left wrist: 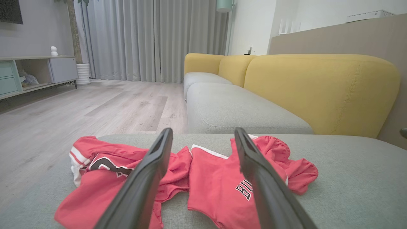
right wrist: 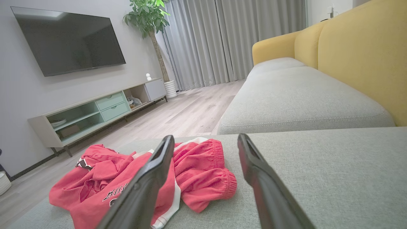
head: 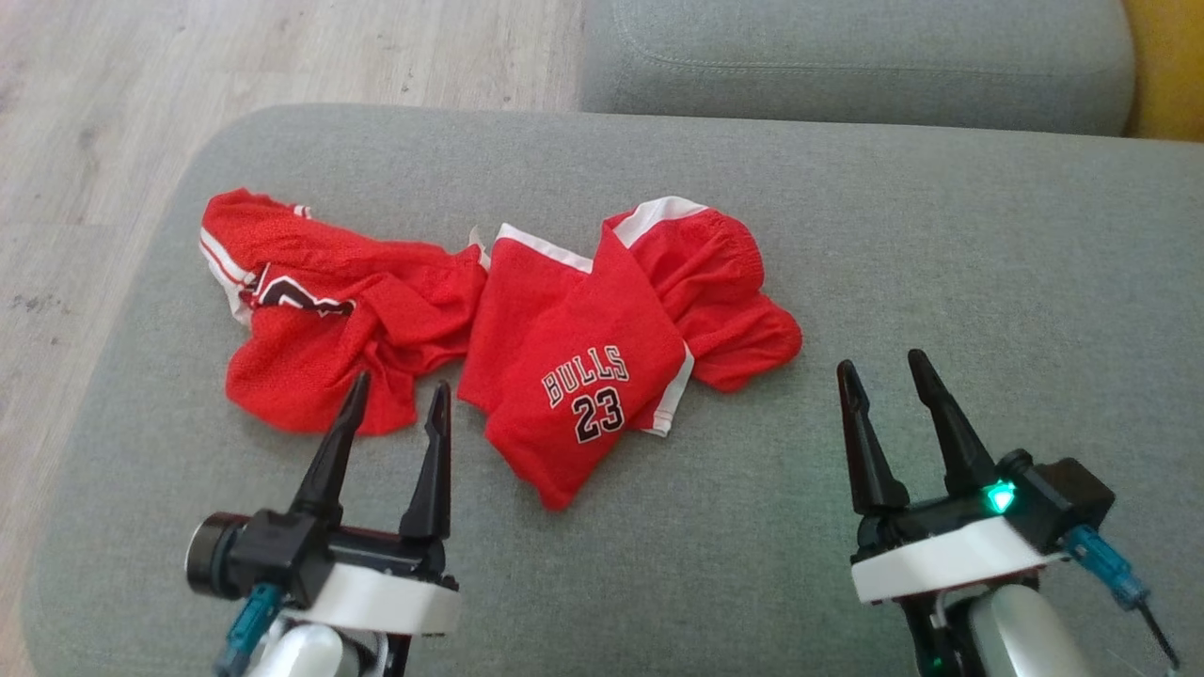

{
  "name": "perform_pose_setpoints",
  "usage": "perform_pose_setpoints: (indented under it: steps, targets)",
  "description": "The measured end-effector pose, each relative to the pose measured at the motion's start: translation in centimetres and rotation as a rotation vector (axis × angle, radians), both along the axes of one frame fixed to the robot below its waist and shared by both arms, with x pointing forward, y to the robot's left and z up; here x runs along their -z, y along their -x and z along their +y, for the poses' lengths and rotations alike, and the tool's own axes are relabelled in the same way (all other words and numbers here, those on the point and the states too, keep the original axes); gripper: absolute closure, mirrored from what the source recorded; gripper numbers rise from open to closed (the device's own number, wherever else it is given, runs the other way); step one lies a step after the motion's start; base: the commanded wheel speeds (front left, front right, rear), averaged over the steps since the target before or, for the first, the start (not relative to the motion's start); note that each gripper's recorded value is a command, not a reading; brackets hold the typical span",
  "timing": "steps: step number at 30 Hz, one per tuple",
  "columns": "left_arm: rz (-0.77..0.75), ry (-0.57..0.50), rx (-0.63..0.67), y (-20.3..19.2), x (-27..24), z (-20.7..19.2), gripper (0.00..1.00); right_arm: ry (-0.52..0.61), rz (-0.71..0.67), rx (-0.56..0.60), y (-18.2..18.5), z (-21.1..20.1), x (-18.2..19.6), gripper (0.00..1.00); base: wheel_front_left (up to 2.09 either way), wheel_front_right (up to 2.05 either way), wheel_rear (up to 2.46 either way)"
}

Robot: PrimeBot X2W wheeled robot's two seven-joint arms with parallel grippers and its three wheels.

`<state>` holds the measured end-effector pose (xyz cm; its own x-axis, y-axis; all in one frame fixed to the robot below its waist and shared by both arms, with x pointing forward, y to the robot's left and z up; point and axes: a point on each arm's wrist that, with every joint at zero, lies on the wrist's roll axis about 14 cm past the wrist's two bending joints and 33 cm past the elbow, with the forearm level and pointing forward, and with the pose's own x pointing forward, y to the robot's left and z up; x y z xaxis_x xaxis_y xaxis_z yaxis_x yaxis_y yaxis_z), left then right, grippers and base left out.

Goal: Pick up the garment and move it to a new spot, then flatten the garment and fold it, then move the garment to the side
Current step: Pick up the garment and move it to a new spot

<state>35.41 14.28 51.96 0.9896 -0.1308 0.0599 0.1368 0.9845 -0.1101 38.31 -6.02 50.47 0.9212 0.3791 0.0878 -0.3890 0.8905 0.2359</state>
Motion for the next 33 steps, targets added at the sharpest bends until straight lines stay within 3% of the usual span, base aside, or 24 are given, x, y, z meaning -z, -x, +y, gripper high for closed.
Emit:
perform_pose_setpoints:
  steps: [7, 14, 20, 30, 31, 32, 33]
  targets:
    - [-0.009, 0.01, -0.002, 0.0, 0.3, 0.2, 0.0, 0.037, 0.007, -0.019, -0.2, 0.5, 0.7, 0.0, 0.0, 0.0, 0.0]
    - [0.02, 0.024, -0.026, 0.1, 1.5, 0.9, 0.0, 0.16, -0.007, -0.138, -2.7, 4.4, 1.5, 0.0, 0.0, 0.0, 0.0]
    - [0.052, 0.049, -0.066, 0.2, 2.6, 1.8, 0.0, 0.229, 0.13, -0.245, -5.6, 8.1, 4.4, 0.0, 0.0, 0.0, 0.0]
    - [0.077, 0.049, -0.141, 0.2, 3.4, 4.0, 0.0, 0.3, 0.396, -0.432, -5.7, 13.5, 11.1, 0.0, 0.0, 0.0, 0.0]
    - [0.078, 0.049, -0.144, 0.2, 3.5, 4.1, 0.0, 0.315, 0.411, -0.452, -5.4, 13.9, 11.5, 0.2, 0.0, 0.0, 0.0]
    - [0.079, 0.047, -0.149, 0.2, 3.5, 4.3, 0.0, 0.332, 0.421, -0.47, -5.0, 14.2, 12.0, 1.0, 0.0, 0.0, 0.0]
    - [0.079, 0.045, -0.153, 0.2, 3.5, 4.4, 0.0, 0.345, 0.428, -0.485, -4.8, 14.4, 12.3, 1.0, 0.0, 0.0, 0.0]
